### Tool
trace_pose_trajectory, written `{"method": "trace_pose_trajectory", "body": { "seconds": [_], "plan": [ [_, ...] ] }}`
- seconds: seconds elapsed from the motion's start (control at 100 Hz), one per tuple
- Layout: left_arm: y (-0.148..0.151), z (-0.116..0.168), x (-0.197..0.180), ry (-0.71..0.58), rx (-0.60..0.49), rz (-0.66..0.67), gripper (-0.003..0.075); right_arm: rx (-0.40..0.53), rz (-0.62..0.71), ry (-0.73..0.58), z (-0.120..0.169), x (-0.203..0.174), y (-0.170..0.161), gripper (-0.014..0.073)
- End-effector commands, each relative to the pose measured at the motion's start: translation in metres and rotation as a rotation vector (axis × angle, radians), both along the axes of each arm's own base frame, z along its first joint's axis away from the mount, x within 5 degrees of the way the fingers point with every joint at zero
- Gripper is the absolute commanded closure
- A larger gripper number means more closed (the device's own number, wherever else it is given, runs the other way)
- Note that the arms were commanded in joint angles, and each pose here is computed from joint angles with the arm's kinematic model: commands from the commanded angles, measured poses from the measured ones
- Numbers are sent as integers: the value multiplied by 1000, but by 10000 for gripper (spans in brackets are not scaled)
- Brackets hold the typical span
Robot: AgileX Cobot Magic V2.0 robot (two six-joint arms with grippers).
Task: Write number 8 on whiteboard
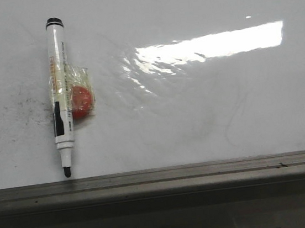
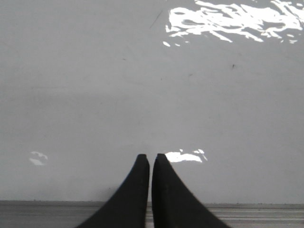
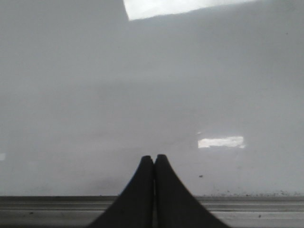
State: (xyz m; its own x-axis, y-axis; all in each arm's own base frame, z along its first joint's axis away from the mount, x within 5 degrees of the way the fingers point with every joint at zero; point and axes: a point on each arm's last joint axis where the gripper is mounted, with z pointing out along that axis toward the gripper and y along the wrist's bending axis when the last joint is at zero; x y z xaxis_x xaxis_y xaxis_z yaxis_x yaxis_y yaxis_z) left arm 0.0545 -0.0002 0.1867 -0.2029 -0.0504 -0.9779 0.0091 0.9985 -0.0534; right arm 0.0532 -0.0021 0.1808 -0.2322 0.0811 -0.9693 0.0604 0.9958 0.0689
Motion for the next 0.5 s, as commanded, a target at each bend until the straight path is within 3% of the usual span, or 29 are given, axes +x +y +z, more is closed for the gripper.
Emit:
{"method": "trace_pose_trajectory", "body": {
  "seconds": [0.0, 0.18, 0.49],
  "plan": [
    [-1, 0, 1, -105, -10, -5, 741, -17, -5, -29, -1, 0, -1, 658],
    [-1, 2, 1, -129, -10, -8, 741, -20, -6, -89, 4, 1, -1, 658],
    [-1, 9, 1, -197, -13, -14, 741, -35, -12, -407, 33, 0, -1, 658]
  ]
}}
